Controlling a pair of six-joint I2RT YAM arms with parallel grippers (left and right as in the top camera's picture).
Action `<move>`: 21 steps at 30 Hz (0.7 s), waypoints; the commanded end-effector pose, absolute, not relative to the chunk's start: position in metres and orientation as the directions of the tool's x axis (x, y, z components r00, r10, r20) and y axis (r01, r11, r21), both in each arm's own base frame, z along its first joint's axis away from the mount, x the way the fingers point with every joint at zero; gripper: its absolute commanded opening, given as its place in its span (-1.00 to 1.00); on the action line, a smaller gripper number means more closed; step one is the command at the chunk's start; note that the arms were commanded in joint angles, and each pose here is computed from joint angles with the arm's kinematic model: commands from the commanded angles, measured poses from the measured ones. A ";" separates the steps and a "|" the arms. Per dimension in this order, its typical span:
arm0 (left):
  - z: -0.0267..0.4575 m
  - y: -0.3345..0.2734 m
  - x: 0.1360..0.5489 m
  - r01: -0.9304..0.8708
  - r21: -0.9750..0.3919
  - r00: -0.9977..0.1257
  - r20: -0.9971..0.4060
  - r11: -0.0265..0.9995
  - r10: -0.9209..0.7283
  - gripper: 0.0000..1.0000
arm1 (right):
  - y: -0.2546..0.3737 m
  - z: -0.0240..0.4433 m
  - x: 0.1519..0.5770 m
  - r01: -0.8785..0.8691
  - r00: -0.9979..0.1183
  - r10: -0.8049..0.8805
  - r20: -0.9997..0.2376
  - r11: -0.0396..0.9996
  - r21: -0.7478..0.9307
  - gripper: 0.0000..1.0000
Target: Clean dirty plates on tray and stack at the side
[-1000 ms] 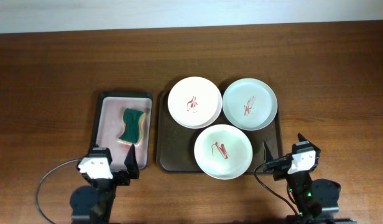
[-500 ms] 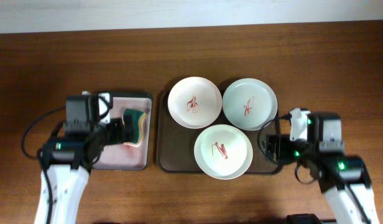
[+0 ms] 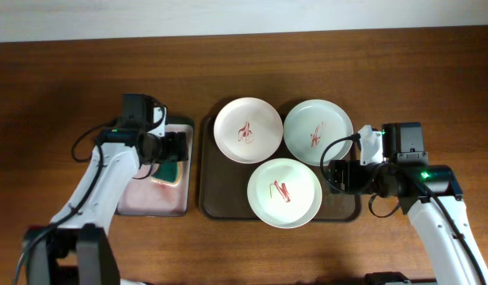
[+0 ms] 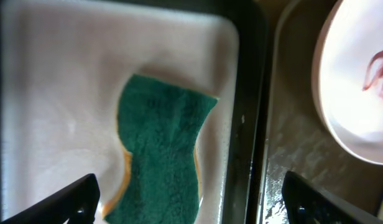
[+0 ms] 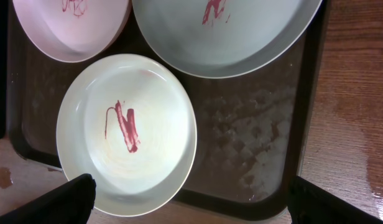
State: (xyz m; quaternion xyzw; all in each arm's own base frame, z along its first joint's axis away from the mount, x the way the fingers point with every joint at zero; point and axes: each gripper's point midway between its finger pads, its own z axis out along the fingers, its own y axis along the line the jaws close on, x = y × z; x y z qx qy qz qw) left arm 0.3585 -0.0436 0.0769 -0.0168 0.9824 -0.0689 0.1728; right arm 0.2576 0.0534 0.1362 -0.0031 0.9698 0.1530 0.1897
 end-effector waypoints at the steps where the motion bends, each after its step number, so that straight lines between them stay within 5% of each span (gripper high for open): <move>1: 0.057 -0.044 0.360 -0.016 -0.122 -0.956 -0.289 0.992 -0.051 0.59 | 0.058 0.143 0.261 -0.079 -0.922 0.047 -0.384 0.949 0.307 0.97; 8: 0.017 -0.037 0.350 -0.035 -0.078 -0.983 -0.179 0.996 -0.049 0.46 | 0.058 0.143 0.261 -0.079 -0.922 0.047 -0.384 0.949 0.307 0.97; 11: 0.004 -0.037 0.346 -0.038 -0.073 -0.989 -0.139 0.997 -0.048 -0.04 | 0.058 0.143 0.261 -0.079 -0.922 0.047 -0.384 0.949 0.307 0.97; 15: 0.001 -0.037 0.344 -0.039 -0.072 -0.991 -0.127 0.997 -0.048 -1.00 | 0.058 0.143 0.261 -0.079 -0.922 0.047 -0.384 0.949 0.306 0.97; 21: 0.029 -0.034 0.345 -0.048 -0.071 -0.992 -0.113 0.996 -0.056 -1.00 | 0.058 0.143 0.261 -0.079 -0.922 0.047 -0.383 0.949 0.307 0.97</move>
